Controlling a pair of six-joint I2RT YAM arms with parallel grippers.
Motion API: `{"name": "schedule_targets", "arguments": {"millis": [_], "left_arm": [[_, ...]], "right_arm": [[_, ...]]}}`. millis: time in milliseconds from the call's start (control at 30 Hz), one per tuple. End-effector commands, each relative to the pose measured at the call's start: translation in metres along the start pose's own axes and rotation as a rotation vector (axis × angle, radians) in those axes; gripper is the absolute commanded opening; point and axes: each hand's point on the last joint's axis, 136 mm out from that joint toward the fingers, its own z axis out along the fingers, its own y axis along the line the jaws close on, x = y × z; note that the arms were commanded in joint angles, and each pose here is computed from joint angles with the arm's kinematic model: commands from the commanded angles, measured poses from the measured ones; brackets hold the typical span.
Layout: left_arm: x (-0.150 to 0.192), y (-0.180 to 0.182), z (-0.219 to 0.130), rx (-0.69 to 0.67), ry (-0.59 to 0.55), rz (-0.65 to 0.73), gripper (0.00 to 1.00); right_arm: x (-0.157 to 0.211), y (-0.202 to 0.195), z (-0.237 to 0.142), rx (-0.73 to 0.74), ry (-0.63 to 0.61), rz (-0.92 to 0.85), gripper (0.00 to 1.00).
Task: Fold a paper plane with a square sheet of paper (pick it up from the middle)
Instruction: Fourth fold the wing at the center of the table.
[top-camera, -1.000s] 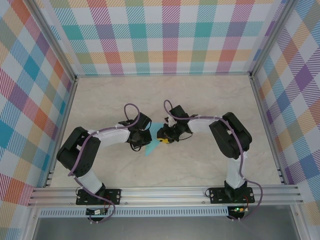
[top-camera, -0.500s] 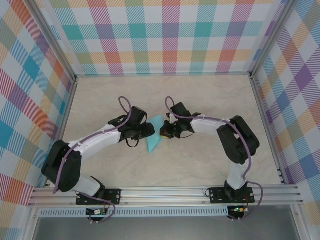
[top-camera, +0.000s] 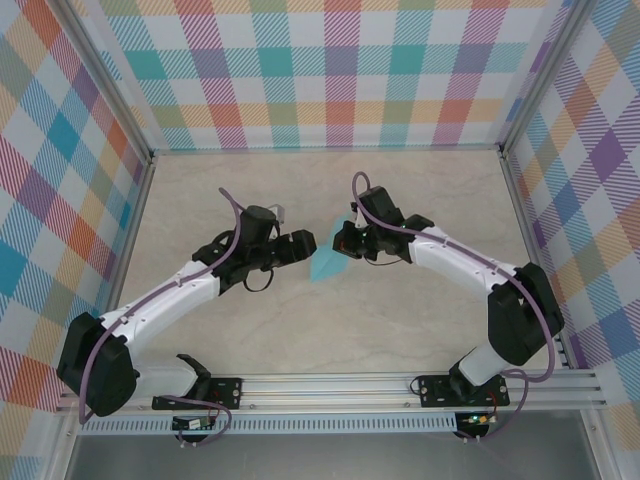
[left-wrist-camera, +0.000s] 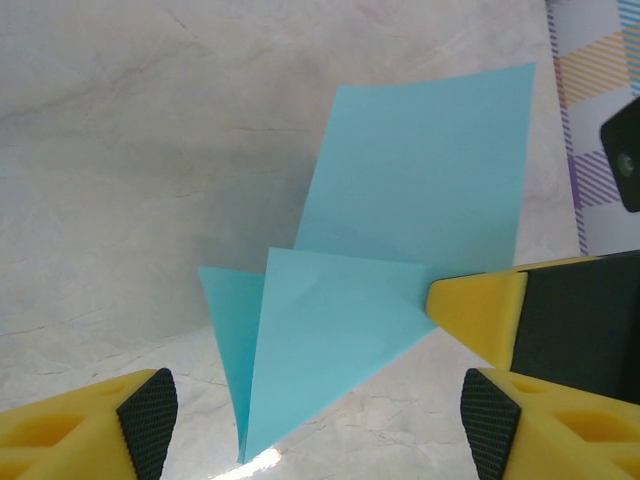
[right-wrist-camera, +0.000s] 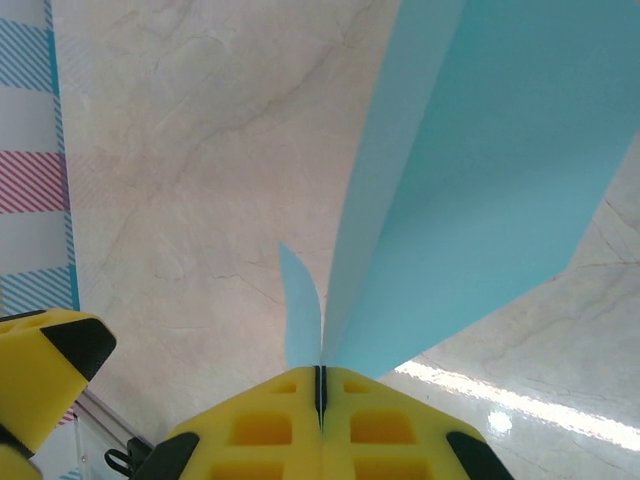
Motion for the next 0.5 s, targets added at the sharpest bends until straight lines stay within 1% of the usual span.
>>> {"name": "schedule_targets", "arguments": {"millis": [0,100,167,233,333,467], "left_arm": [[0.004,-0.003,0.002,0.038,-0.004,0.039,0.8],[0.011,0.003,0.01,0.033,0.013,0.053,0.83],[0.017,0.003,0.015,0.054,0.029,0.075,0.84],[0.021,0.007,0.02,0.052,0.023,0.102,0.84],[0.026,0.017,0.027,0.031,0.003,0.166,0.85],[0.035,0.024,0.037,0.036,-0.016,0.264,0.85]], "right_arm": [[0.0,-0.003,0.006,0.034,0.018,0.066,0.02],[0.004,-0.008,0.019,0.048,0.051,0.124,0.02],[0.004,-0.009,0.026,0.05,0.066,0.16,0.02],[0.004,-0.01,0.035,0.048,0.08,0.183,0.03],[0.003,-0.013,0.048,0.071,0.11,0.201,0.03],[0.005,-0.015,0.064,0.061,0.154,0.239,0.03]]}}
